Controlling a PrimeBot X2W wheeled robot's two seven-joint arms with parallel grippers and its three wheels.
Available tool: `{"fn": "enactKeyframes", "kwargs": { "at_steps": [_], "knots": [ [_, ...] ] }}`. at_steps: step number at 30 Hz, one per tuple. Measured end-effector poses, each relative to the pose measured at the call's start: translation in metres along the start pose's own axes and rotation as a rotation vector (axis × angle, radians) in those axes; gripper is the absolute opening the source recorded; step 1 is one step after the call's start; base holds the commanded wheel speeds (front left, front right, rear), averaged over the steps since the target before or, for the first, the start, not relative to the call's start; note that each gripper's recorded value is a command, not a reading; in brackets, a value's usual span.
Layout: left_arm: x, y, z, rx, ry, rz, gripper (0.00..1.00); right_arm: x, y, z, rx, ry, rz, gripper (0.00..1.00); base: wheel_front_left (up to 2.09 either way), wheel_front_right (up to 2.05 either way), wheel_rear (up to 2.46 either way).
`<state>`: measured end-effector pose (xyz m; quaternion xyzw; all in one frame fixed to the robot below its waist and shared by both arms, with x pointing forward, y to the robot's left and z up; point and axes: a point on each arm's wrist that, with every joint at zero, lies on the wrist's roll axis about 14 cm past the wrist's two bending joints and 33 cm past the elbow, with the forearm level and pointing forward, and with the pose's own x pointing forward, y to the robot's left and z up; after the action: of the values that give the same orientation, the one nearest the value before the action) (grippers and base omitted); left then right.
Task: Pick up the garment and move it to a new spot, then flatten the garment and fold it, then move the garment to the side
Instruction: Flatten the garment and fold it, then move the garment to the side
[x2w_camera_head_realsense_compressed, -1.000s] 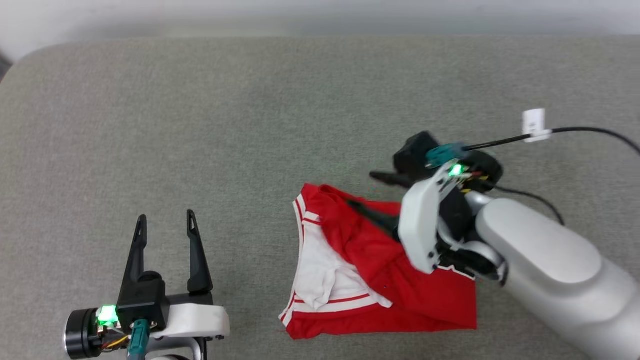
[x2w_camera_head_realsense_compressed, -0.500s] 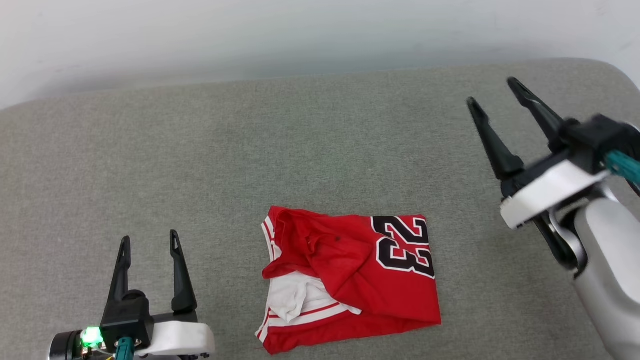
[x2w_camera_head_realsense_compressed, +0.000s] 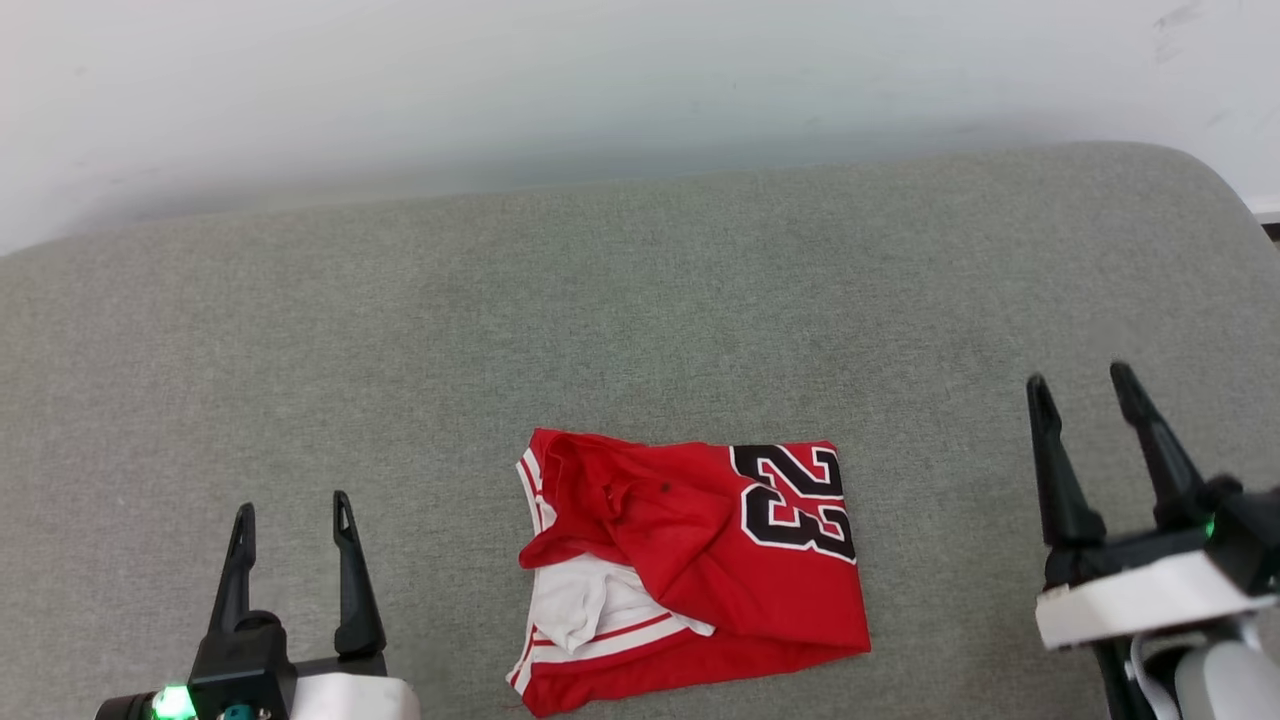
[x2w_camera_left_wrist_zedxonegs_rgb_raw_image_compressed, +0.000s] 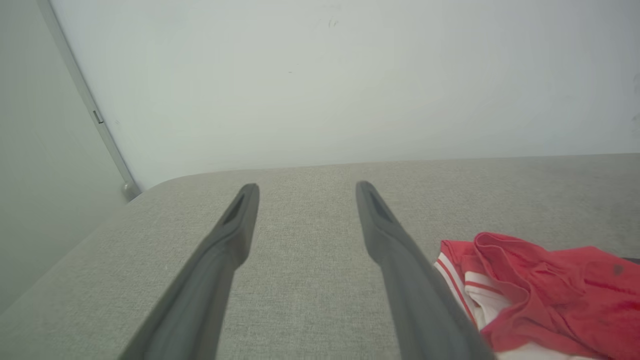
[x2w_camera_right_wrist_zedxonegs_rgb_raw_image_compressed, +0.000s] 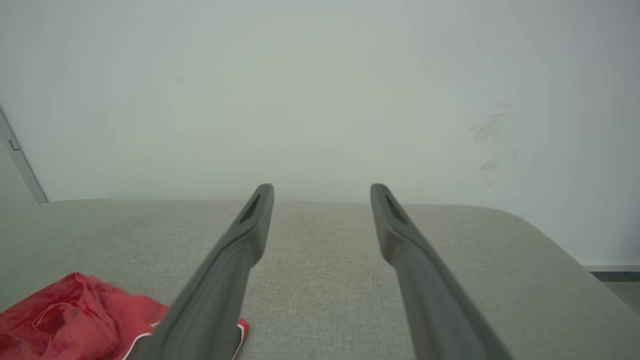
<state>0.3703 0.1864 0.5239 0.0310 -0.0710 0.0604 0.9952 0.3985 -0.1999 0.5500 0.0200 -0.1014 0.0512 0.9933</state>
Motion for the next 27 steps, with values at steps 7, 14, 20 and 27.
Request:
{"fn": "enactKeyframes", "kwargs": {
  "at_steps": [7,14,20,27],
  "knots": [
    [-0.009,0.005,0.0,-0.004,0.008,0.005,1.0,-0.033,0.002,-0.016,0.048,0.052,-0.055,1.0,0.0,0.0,0.0],
    [-0.011,0.008,-0.003,-0.002,0.02,0.006,1.0,-0.028,-0.003,-0.004,0.025,0.013,-0.062,1.0,0.0,0.0,0.0],
    [-0.008,0.006,-0.007,-0.003,0.026,-0.003,1.0,0.018,-0.015,0.057,-0.077,-0.163,-0.013,1.0,0.0,0.0,0.0],
    [-0.003,0.004,-0.01,-0.008,0.033,-0.011,1.0,0.056,0.006,0.029,-0.074,0.178,0.176,1.0,0.0,0.0,0.0]
  ]
}}
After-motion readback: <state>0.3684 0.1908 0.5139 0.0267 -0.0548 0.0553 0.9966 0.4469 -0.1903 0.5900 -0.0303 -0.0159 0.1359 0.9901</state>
